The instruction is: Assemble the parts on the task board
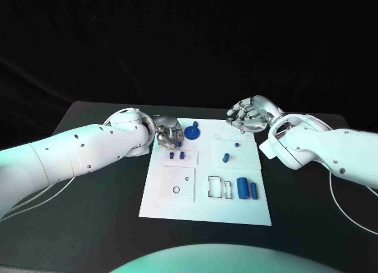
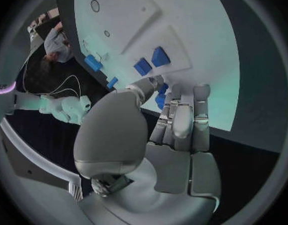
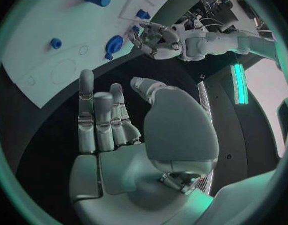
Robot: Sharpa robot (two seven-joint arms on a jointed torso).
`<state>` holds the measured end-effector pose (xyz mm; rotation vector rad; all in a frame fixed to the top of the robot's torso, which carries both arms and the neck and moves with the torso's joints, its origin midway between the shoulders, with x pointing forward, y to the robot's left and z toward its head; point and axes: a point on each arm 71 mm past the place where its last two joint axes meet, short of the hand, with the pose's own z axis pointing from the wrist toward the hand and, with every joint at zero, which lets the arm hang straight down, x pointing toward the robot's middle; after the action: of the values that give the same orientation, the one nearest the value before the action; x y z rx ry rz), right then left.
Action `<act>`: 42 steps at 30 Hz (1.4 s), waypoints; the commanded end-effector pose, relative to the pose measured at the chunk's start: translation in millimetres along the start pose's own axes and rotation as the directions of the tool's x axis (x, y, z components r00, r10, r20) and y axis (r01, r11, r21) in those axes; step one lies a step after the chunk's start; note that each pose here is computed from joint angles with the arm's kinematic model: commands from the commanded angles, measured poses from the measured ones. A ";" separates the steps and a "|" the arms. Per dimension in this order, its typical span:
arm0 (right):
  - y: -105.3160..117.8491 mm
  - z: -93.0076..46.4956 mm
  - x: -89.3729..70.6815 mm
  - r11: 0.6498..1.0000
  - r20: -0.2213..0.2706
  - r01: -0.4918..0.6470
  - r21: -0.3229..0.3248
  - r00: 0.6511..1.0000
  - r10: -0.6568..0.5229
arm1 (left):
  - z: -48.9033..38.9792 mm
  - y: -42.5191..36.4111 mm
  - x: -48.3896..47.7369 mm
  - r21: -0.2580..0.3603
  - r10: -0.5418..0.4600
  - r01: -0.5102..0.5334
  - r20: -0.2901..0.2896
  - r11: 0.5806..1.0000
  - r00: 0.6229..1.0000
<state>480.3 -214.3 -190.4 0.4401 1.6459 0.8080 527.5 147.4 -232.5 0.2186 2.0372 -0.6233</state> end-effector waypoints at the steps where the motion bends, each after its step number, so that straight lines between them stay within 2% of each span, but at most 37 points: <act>1: 0.1 -0.1 0.9 1.000 -0.018 0.026 -0.013 0.999 -0.026 | -0.7 2.1 -1.5 -0.012 0.002 -0.002 0.011 1.000 1.000; 5: -2.4 0.1 0.9 0.999 -0.048 0.050 -0.015 0.998 -0.051 | -3.2 6.9 -3.3 -0.020 -0.001 0.002 0.023 1.000 1.000; 8: -6.2 0.4 0.8 0.995 -0.093 0.100 -0.026 0.990 -0.102 | -7.3 10.8 -5.4 -0.012 -0.027 0.028 0.040 1.000 0.999; 14: -15.3 -0.7 -1.5 0.968 -0.170 0.240 -0.068 0.954 -0.249 | -22.7 20.1 -15.6 0.046 -0.186 0.182 0.103 0.982 0.977; 17: -19.7 -2.1 -2.9 0.932 -0.196 0.347 -0.101 0.912 -0.361 | -35.5 26.7 -23.7 0.108 -0.345 0.331 0.155 0.937 0.926; 21: -22.6 -3.4 -3.4 0.871 -0.193 0.473 -0.135 0.849 -0.491 | -49.7 31.4 -33.6 0.190 -0.469 0.433 0.242 0.881 0.849; 24: -24.0 -4.5 -2.1 0.839 -0.182 0.525 -0.145 0.819 -0.544 | -55.6 32.2 -36.7 0.234 -0.535 0.484 0.264 0.843 0.803; 26: -25.1 -5.1 -0.5 0.811 -0.169 0.565 -0.151 0.793 -0.585 | -60.8 32.0 -38.9 0.275 -0.600 0.537 0.277 0.798 0.751; 32: -27.0 -5.7 5.1 0.758 -0.137 0.633 -0.157 0.746 -0.652 | -71.6 30.2 -39.6 0.359 -0.755 0.666 0.254 0.654 0.604; 37: -28.0 -5.1 10.7 0.743 -0.144 0.650 -0.161 0.729 -0.669 | -76.3 31.5 -39.6 0.388 -0.814 0.716 0.237 0.580 0.531; 42: -29.3 -5.4 17.4 0.740 -0.161 0.652 -0.167 0.723 -0.672 | -79.5 33.6 -40.1 0.404 -0.842 0.739 0.233 0.539 0.486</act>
<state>475.6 -224.7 -220.2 -0.2809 1.7668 0.4325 501.6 219.6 -181.2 -0.6596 1.6168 -1.3191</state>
